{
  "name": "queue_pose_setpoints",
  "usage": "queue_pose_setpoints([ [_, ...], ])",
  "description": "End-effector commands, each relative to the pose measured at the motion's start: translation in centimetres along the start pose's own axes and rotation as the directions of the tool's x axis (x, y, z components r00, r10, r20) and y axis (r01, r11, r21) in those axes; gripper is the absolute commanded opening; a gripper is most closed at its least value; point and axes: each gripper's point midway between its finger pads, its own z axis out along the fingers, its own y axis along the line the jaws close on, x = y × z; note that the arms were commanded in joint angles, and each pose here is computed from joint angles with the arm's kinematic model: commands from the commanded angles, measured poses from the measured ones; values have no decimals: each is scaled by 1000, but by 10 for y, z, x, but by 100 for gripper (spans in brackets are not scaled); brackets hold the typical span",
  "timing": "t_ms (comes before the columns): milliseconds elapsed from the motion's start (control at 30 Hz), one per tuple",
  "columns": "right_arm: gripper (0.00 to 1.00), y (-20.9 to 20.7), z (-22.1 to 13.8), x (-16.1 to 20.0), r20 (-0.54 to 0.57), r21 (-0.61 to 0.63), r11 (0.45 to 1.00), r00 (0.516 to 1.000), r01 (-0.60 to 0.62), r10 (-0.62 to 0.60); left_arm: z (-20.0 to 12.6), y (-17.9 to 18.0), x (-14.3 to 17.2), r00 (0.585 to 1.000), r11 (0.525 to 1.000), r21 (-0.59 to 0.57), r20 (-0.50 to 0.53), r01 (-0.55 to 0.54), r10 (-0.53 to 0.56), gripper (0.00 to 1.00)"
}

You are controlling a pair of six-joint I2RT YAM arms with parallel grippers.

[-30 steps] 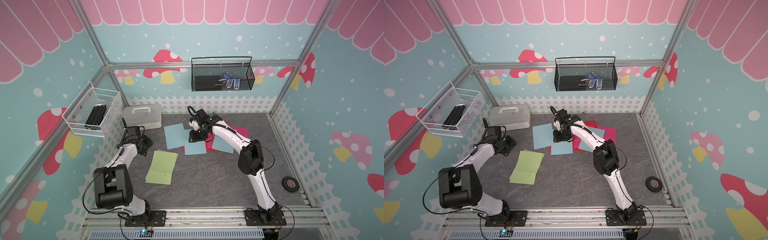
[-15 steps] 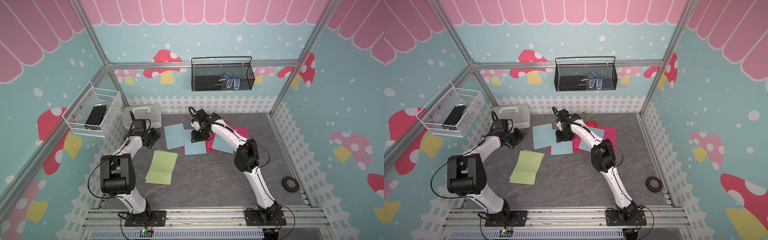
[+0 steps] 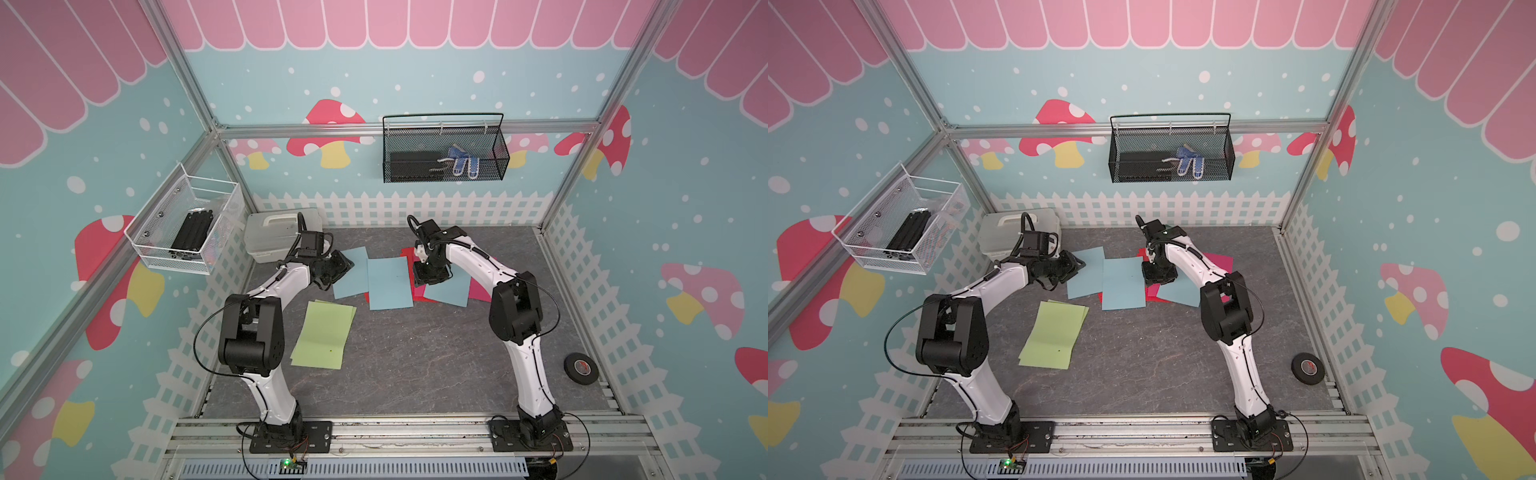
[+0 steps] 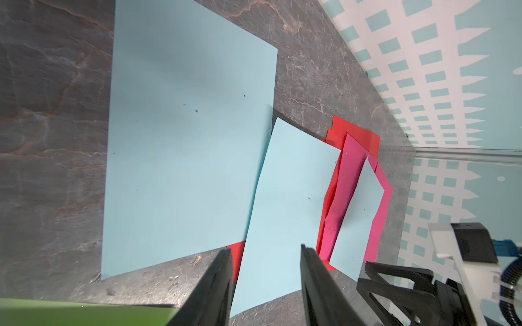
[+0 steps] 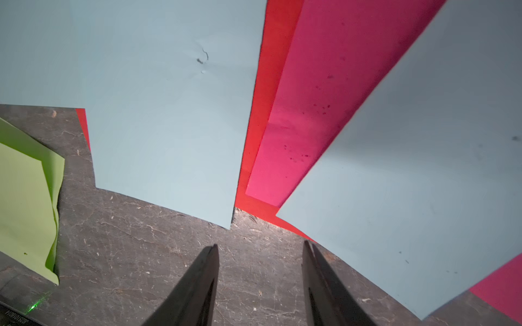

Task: Sort the scattered colored papers by color
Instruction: Pick up the colored paper from the center of the board.

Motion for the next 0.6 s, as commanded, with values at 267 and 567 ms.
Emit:
queue_pose_setpoints([
  [267, 51, -55, -42, 13, 139, -43, 985, 975, -168, 172, 3, -74, 41, 996, 992, 105, -50, -74, 79, 43],
  [567, 49, -102, -52, 22, 197, -69, 941, 920, -332, 339, 41, -109, 56, 983, 974, 198, -122, -111, 137, 43],
])
